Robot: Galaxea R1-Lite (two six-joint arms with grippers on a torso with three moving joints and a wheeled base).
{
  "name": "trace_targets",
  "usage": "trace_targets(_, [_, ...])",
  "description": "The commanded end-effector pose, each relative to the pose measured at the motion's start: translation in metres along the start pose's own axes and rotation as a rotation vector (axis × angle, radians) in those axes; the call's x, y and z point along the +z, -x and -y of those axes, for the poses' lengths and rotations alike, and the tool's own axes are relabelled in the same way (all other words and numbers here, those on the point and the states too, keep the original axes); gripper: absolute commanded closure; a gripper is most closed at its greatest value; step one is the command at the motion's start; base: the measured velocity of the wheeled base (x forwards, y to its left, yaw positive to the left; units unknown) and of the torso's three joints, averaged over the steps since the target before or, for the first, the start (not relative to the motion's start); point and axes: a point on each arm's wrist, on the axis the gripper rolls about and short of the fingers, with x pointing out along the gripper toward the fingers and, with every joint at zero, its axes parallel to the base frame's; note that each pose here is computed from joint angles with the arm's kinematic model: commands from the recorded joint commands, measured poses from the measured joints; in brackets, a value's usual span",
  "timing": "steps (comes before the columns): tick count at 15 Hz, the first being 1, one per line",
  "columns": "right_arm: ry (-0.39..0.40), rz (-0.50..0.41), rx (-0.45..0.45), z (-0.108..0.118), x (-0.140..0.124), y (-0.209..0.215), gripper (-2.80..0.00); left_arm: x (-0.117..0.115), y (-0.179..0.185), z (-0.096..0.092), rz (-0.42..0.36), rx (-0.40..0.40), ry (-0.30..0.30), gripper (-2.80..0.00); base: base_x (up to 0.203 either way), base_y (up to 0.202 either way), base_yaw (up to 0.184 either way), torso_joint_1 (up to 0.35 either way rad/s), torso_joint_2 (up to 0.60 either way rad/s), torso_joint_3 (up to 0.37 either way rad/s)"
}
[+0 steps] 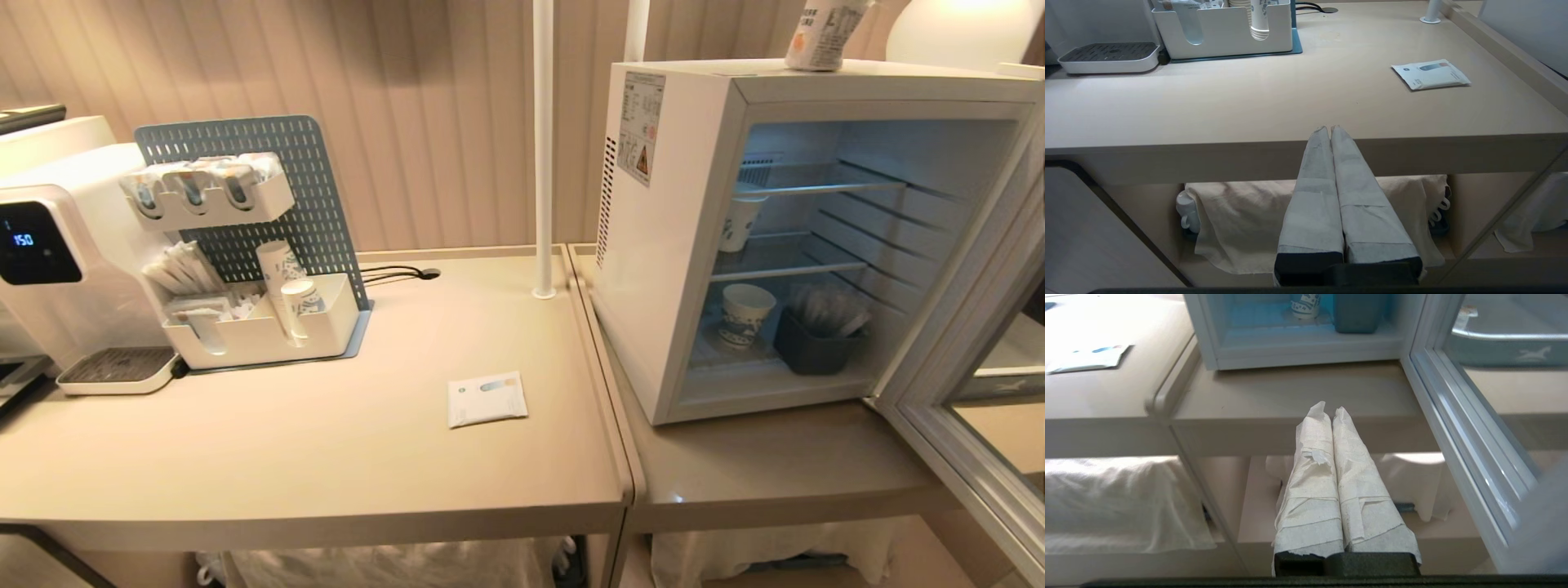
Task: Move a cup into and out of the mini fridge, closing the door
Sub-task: Close the freezer door
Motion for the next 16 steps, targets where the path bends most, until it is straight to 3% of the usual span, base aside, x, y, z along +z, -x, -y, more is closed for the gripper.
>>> trace_targets(1, [-0.003, -0.002, 0.000, 0.0000, 0.0002, 0.0000, 0.00, 0.0000, -0.0001, 0.0000, -0.002, 0.001, 0.001, 0.00, -0.203, 0.000, -0.001, 0.001, -0.01, 0.009])
trace_targets(8, [-0.015, 0.000, -0.001, 0.0001, 0.0003, 0.0000, 0.00, 0.0001, -0.0001, 0.0000, -0.001, 0.000, 0.001, 0.00, -0.181, 0.000, -0.001, 0.003, 0.00, 0.002])
trace_targets(16, [-0.015, -0.003, -0.001, 0.0001, 0.0003, 0.0001, 0.00, 0.0000, -0.0001, 0.0001, -0.002, 0.000, -0.001, 0.00, 0.000, -0.008, 0.001, 0.000, 0.00, 0.001])
